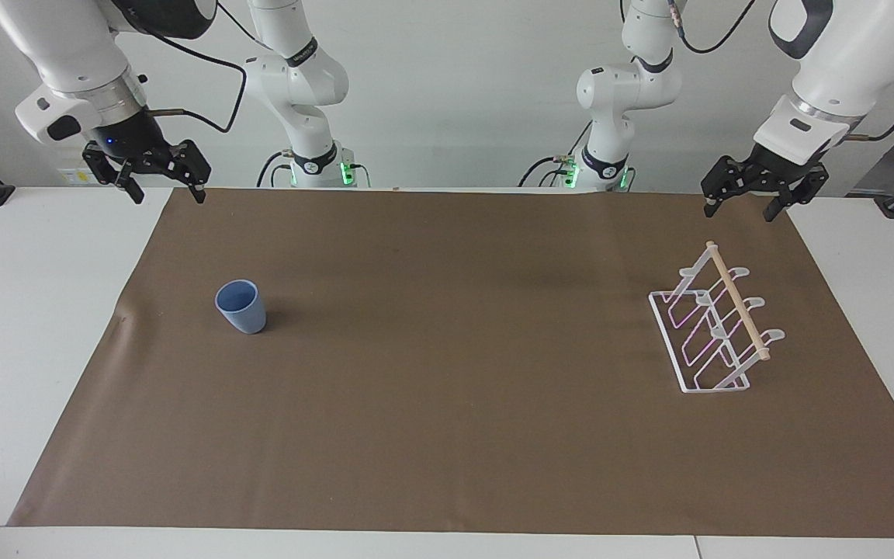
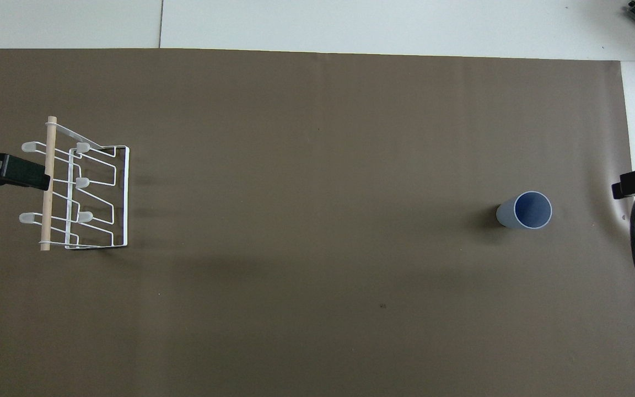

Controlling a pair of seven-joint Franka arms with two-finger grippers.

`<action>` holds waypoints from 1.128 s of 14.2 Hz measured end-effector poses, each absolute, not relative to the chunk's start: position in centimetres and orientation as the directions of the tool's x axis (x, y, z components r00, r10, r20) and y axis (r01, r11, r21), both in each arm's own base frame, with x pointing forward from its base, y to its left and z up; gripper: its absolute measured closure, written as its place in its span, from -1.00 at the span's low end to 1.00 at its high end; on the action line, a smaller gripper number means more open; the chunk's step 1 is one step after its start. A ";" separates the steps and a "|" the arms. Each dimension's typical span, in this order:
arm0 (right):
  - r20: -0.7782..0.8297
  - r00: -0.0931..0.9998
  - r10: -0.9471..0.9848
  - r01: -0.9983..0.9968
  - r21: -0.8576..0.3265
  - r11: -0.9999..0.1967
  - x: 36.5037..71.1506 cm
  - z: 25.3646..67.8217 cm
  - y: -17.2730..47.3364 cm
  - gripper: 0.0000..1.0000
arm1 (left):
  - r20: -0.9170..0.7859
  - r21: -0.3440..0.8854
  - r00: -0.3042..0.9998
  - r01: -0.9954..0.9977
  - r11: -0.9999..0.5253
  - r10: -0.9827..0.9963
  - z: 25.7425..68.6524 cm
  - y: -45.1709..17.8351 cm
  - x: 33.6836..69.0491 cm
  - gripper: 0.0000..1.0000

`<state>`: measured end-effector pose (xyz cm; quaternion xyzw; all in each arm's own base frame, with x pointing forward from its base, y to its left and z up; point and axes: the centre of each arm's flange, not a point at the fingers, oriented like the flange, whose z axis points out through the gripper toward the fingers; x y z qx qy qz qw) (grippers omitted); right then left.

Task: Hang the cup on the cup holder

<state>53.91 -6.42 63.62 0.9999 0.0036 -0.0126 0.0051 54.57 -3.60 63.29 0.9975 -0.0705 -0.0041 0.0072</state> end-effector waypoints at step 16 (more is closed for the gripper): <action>0.025 1.000 -0.001 -0.001 0.013 -1.000 52.9 58.8 -6.9 -1.00 | -0.007 0.015 0.990 -0.141 -0.990 -0.141 63.3 -3.6 54.6 -1.00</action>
